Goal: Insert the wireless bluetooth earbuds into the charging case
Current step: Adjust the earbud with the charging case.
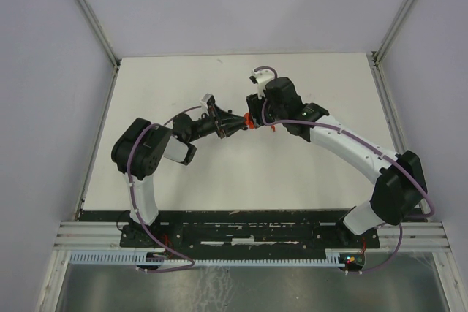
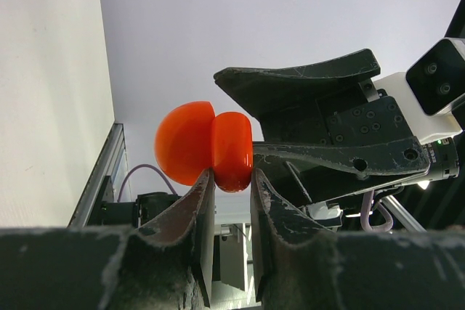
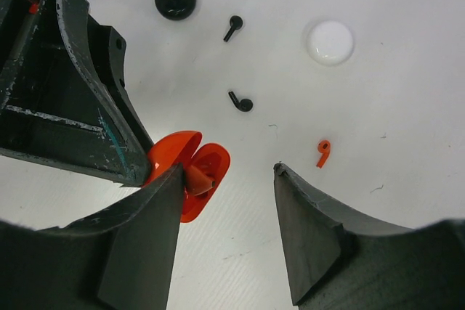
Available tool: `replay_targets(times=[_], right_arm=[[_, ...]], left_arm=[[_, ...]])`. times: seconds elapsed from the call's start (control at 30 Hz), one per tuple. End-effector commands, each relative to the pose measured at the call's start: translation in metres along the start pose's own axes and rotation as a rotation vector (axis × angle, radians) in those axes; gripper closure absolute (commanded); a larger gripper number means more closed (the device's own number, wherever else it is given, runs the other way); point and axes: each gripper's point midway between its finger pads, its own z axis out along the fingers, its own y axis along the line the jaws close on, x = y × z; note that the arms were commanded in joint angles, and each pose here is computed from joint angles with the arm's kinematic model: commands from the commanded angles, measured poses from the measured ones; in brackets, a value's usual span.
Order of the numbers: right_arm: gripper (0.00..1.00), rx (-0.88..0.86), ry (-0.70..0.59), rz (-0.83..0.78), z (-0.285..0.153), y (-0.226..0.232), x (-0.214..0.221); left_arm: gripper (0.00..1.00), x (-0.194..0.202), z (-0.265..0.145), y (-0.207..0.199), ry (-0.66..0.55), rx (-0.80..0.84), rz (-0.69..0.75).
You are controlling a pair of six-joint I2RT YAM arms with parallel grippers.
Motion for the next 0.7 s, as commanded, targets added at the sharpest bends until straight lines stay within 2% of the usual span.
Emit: replay_targets(times=[0.0, 0.67], right_arm=[[0.39, 0.005, -0.111, 0.017, -0.0207, 0.0004, -0.0368], [0.38, 0.017, -0.118, 0.019, -0.03, -0.0029, -0.0354]], left_arm=[[0.97, 0.0069, 0.0067, -0.0211, 0.03, 0.06, 0.116], [0.97, 0.0041, 0.009, -0.0209, 0.026, 0.058, 0.112]])
